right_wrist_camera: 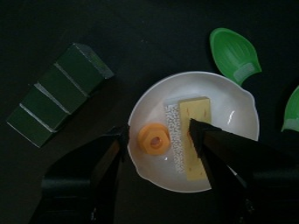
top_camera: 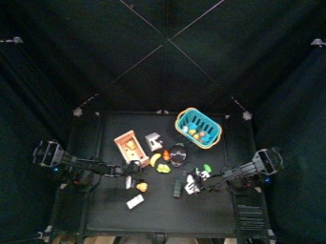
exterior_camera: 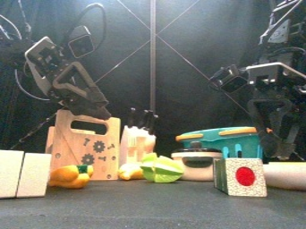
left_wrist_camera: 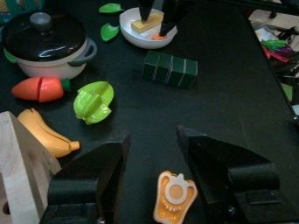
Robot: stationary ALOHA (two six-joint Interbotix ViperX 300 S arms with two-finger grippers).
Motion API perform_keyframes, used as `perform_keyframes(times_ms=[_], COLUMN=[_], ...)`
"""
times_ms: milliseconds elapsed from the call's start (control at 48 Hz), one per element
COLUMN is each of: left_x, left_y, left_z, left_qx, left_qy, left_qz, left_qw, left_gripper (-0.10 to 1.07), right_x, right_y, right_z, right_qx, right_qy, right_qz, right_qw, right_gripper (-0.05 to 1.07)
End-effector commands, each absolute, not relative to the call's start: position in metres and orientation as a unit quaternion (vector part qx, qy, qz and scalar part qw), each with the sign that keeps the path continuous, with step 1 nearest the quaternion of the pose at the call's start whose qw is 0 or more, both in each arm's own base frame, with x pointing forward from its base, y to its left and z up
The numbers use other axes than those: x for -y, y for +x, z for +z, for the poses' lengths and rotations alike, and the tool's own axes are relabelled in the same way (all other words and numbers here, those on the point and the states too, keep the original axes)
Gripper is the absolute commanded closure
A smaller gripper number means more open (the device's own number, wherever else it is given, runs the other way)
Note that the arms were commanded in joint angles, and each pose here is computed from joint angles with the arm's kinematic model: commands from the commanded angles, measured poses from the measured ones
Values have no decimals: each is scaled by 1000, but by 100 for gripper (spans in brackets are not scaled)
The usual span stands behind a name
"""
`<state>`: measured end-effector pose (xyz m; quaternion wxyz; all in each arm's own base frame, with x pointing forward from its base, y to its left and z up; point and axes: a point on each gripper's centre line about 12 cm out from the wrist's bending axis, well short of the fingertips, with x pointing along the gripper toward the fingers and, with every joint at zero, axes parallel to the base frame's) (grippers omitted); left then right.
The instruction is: Grab pot lid
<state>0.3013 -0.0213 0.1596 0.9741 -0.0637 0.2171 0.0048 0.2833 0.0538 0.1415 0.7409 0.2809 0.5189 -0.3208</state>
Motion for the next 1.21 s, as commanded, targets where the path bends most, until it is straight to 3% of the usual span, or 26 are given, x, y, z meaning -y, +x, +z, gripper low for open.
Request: perform_keyframes(times_ms=[0,583,958,1188], left_x=[21,21,22,22], left_y=[304,304,303,303], left_z=[163,163,162,162], left_qx=[-209,-209,-210,-210], left_qy=[-65,-63,-62,-62], left_qz=[5,5,3,3], left_qw=[976,976,976,976], left_gripper=[13,13,13,13], right_x=[-53,-42,-41,-29], right_y=[287,294,295,306], right_z=[152,180,188,205], right_qx=[-505,-452,-439,-404], right_qy=[284,233,224,202], right_qz=[-312,-287,-281,-282], right_qw=[753,812,824,847], right_gripper=[13,13,13,13])
